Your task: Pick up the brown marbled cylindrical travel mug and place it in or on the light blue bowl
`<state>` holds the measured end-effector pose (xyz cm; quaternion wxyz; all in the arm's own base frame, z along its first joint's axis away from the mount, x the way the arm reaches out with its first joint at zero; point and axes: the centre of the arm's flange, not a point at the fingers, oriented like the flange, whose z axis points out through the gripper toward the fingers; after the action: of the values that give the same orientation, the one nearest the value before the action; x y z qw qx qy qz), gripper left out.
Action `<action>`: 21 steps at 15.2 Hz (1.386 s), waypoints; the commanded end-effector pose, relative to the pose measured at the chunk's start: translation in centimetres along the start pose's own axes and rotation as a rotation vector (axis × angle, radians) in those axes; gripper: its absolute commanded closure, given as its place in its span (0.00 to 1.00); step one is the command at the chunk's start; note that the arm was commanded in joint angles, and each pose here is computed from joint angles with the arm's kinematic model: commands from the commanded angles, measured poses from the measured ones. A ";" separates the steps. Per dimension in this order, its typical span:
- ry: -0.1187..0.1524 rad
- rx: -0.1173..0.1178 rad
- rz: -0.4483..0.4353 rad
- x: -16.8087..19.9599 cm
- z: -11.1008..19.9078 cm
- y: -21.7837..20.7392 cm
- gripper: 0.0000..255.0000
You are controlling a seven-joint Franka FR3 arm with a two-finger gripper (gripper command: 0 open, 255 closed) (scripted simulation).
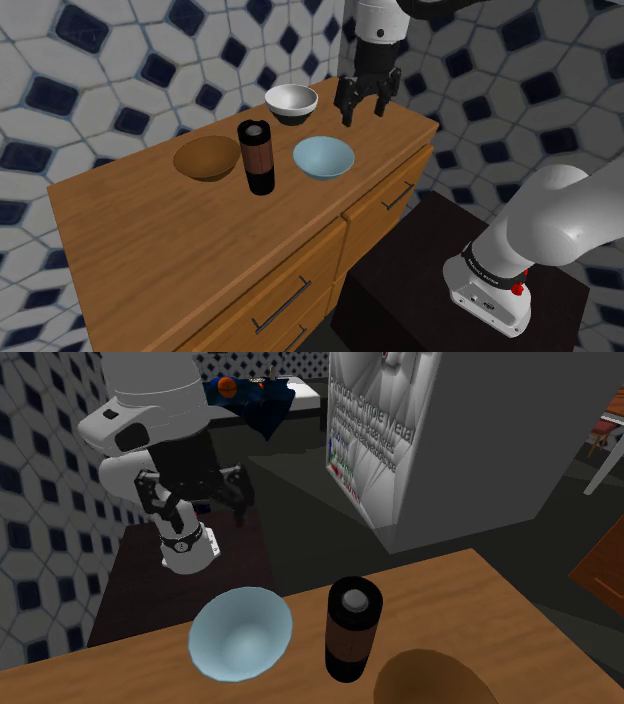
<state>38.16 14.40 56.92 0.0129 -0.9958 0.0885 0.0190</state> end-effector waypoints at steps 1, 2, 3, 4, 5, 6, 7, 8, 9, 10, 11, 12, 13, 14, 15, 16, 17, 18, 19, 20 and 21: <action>0.008 -0.002 0.007 1.0 -0.1 -2.5 0.00; 0.012 -0.003 0.010 1.5 0.0 -3.7 0.00; 0.016 -0.005 0.013 2.0 0.1 -4.9 0.00; 0.020 -0.006 0.016 2.5 0.2 -6.1 0.00; 0.024 -0.008 0.019 3.1 0.3 -7.3 0.00; 0.028 -0.009 0.023 3.6 0.3 -8.5 0.00; 0.032 -0.011 0.026 4.1 0.4 -9.7 0.00; 0.036 -0.012 0.029 4.7 0.5 -10.9 0.00; 0.040 -0.013 0.032 5.2 0.6 -12.1 0.00; 0.044 -0.015 0.035 5.8 0.7 -13.3 0.00; 0.047 -0.016 0.038 6.3 0.8 -14.5 0.00; 0.051 -0.018 0.041 6.9 0.9 -15.7 0.00; 0.055 -0.019 0.044 7.4 1.0 -16.9 0.00; 0.059 -0.021 0.047 8.0 1.0 -18.1 0.00; 0.063 -0.022 0.051 8.5 1.1 -19.3 0.00; 0.067 -0.024 0.054 9.1 1.2 -20.4 0.00; 0.070 -0.025 0.056 9.6 1.3 -21.4 0.00; 0.070 -0.025 0.056 9.6 1.8 -21.4 0.00; 0.070 -0.025 0.056 9.6 2.3 -21.4 0.00; 0.070 -0.025 0.056 9.7 2.9 -21.3 0.00; 0.070 -0.025 0.056 9.7 3.4 -21.3 0.00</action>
<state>51.33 33.70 54.06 -0.0031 -0.9931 0.1163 -0.0141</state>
